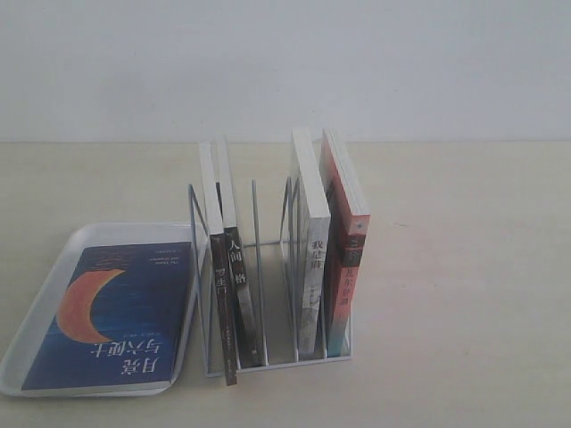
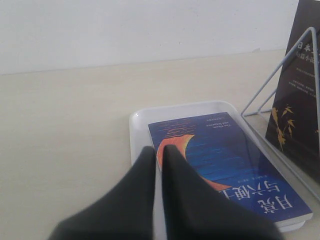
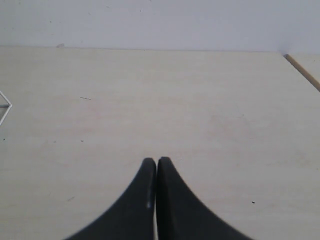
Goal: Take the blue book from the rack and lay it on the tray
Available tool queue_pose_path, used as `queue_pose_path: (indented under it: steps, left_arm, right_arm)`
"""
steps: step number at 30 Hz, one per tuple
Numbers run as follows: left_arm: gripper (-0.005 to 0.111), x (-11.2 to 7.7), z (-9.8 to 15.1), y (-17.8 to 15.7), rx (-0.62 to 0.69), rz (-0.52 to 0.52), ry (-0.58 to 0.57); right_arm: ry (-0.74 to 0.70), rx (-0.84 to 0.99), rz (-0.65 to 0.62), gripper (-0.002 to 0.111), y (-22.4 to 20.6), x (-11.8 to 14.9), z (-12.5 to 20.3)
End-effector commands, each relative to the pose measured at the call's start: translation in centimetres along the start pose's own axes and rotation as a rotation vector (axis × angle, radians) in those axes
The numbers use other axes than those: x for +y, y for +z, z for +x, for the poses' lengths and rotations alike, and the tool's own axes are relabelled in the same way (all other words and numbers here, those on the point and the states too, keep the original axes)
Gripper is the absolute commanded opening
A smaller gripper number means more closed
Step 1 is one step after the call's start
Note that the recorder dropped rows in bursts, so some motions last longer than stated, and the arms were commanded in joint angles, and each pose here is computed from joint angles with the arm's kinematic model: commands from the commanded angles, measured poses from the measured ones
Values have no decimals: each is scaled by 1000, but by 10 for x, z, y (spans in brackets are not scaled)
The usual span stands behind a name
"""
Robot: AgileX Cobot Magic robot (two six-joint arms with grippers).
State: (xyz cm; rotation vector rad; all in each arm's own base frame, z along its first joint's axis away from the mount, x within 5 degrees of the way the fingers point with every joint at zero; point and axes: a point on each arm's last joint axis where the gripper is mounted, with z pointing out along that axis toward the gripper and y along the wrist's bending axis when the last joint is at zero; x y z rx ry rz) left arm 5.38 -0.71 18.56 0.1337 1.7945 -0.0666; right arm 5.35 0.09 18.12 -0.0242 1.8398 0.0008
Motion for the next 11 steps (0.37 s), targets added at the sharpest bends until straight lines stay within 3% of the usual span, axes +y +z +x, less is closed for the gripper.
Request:
queue_pose_path:
  steps: [1,11]
  left_arm:
    - [5,0,1,0,-1,-4,-7]
    - [5,0,1,0,-1,-4,-7]
  right_arm:
    - [0,-9,0,0,0,0,-1]
    - [0,-14,0,0,0,0,-1]
